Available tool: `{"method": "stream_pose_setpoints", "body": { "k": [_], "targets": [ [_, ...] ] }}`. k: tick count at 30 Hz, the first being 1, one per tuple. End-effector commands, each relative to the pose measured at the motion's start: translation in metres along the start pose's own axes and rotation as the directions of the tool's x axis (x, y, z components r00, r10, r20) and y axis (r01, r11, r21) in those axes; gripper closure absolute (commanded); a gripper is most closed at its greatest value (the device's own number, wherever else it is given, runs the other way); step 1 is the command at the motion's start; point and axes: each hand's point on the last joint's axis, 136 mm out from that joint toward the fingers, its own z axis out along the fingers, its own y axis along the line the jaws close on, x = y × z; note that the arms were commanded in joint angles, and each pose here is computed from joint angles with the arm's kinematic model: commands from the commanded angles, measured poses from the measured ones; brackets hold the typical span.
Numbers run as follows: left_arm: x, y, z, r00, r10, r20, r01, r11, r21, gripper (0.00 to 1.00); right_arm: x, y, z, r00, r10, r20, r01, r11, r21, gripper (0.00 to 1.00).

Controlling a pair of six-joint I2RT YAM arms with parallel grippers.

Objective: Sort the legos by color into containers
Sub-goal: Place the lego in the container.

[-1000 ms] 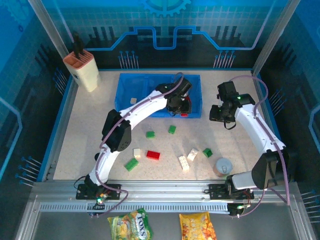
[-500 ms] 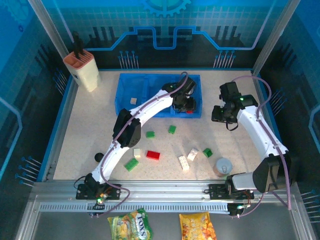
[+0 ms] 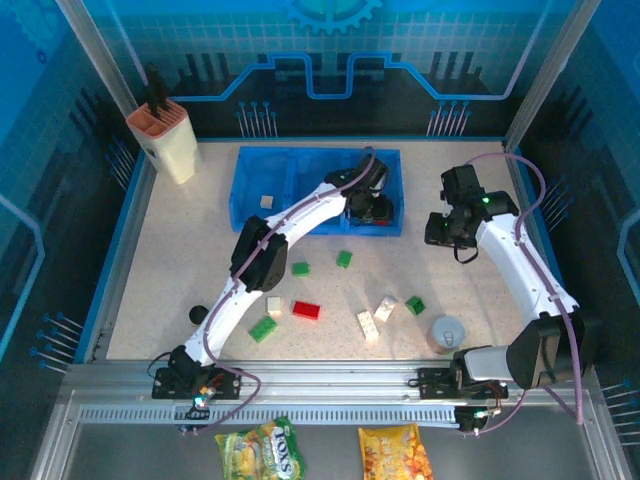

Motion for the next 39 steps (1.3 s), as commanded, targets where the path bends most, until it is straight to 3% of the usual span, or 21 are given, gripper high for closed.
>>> {"method": "stream_pose_setpoints", "body": {
  "k": [1,11,28,39],
  "targets": [
    [-0.001,-0.009,0.006,1.0,0.009,-0.011,-0.008,0.998,0.059,0.61,0.004,-0.009,-0.003,1.0,0.002,-0.005,-0.002,1.0,0.019,0.59],
    [-0.006,-0.018,-0.001,1.0,0.014,-0.001,-0.013,0.996,0.091,0.52,0.003,-0.008,-0.006,1.0,0.002,-0.002,-0.002,1.0,0.013,0.59],
    [-0.01,-0.03,-0.05,0.999,0.042,0.021,-0.044,0.996,0.083,0.52,0.014,-0.004,-0.004,1.0,0.003,-0.029,-0.003,1.0,-0.004,0.59],
    [0.015,-0.026,-0.088,0.998,0.05,-0.03,-0.048,0.997,0.054,0.52,0.049,0.011,0.006,0.995,-0.026,-0.095,0.027,1.0,0.008,0.59]
  ]
}}
